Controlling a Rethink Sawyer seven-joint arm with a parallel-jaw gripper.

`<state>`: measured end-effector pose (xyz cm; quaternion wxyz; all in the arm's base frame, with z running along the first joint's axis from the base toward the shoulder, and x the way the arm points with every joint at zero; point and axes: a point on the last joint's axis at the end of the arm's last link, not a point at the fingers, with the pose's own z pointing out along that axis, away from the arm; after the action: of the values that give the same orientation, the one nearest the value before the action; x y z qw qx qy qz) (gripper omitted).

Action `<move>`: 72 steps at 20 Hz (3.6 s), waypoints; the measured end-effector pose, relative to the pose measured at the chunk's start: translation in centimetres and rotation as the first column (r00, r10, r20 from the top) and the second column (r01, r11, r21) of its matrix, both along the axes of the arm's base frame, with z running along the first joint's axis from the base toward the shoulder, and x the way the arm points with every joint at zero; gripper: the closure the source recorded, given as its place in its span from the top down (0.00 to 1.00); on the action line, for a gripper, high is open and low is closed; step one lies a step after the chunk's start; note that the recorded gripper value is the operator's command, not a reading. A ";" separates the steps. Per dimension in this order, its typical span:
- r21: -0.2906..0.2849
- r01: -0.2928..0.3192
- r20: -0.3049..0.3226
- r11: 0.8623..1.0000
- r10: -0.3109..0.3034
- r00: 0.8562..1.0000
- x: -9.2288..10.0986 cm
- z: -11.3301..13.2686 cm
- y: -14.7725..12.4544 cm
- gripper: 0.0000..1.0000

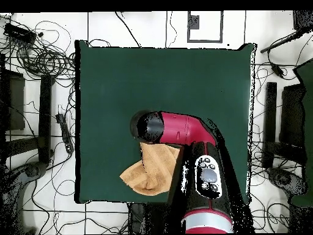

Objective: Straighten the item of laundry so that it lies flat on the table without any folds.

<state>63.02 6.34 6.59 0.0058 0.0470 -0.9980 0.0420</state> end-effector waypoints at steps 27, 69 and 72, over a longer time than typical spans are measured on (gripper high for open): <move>-0.007 0.003 0.093 1.000 -0.003 0.996 2.2 6.0 -0.1 1.00; -0.009 0.022 0.105 1.000 -0.021 0.994 2.5 6.7 -1.3 1.00; -0.009 0.021 0.105 1.000 -0.020 0.994 2.5 6.7 -1.3 1.00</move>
<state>65.55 5.04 13.30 -0.0462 0.0344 -0.9971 0.0492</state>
